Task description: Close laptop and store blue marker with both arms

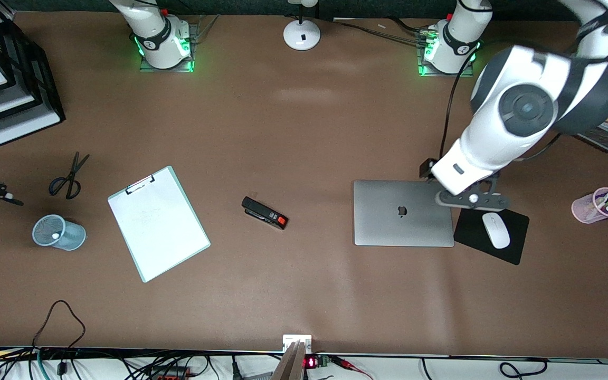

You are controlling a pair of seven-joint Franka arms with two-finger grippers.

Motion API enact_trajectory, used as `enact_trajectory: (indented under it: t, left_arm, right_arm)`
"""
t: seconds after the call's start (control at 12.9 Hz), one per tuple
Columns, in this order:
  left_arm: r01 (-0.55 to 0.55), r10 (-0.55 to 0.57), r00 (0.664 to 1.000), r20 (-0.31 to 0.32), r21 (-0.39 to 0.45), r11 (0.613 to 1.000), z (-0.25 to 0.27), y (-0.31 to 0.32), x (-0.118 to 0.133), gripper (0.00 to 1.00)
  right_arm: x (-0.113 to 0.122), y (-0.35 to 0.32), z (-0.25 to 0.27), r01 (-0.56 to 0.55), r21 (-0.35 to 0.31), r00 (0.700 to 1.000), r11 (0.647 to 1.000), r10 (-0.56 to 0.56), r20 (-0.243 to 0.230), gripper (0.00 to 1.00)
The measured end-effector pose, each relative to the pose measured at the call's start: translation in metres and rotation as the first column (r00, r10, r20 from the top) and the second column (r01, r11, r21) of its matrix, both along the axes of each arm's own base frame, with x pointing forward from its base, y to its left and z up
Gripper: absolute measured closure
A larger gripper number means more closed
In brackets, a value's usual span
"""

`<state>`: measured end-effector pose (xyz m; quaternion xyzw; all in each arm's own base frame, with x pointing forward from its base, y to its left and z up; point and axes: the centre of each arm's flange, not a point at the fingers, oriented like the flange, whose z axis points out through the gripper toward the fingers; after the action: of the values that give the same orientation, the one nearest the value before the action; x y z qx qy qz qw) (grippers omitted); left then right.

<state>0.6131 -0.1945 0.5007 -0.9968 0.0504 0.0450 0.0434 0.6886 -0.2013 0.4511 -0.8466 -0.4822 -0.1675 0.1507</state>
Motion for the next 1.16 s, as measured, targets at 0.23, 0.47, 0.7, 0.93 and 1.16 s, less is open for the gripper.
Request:
enact_trajectory:
  t: [0.23,0.47,0.7,0.93,1.16]
  left_arm:
    - [0.036,-0.037,0.999,-0.024,-0.049,0.998,0.031,0.011,0.0,0.0]
    - [0.015,-0.018,0.999,-0.035,-0.093,0.996,0.059,0.045,0.0,0.0]
    - [-0.074,0.073,0.997,-0.016,-0.129,0.989,0.082,0.09,-0.005,0.0]
    - [-0.162,0.172,0.984,0.054,-0.155,0.975,0.078,0.147,-0.012,0.0]
    - [-0.19,0.197,0.98,0.035,-0.145,0.971,0.065,0.164,-0.039,0.0]
  right_arm:
    - [0.012,0.051,0.018,0.083,-0.111,0.993,0.99,-0.092,-0.079,0.0]
    - [0.012,0.078,0.022,0.193,-0.181,0.958,0.964,-0.225,-0.18,0.0]
    - [0.007,0.096,0.032,0.304,-0.223,0.895,0.926,-0.358,-0.268,0.0]
    - [0.003,0.13,0.048,0.372,-0.3,0.827,0.878,-0.46,-0.323,0.0]
    - [-0.009,0.169,0.07,0.38,-0.386,0.777,0.841,-0.516,-0.359,0.0]
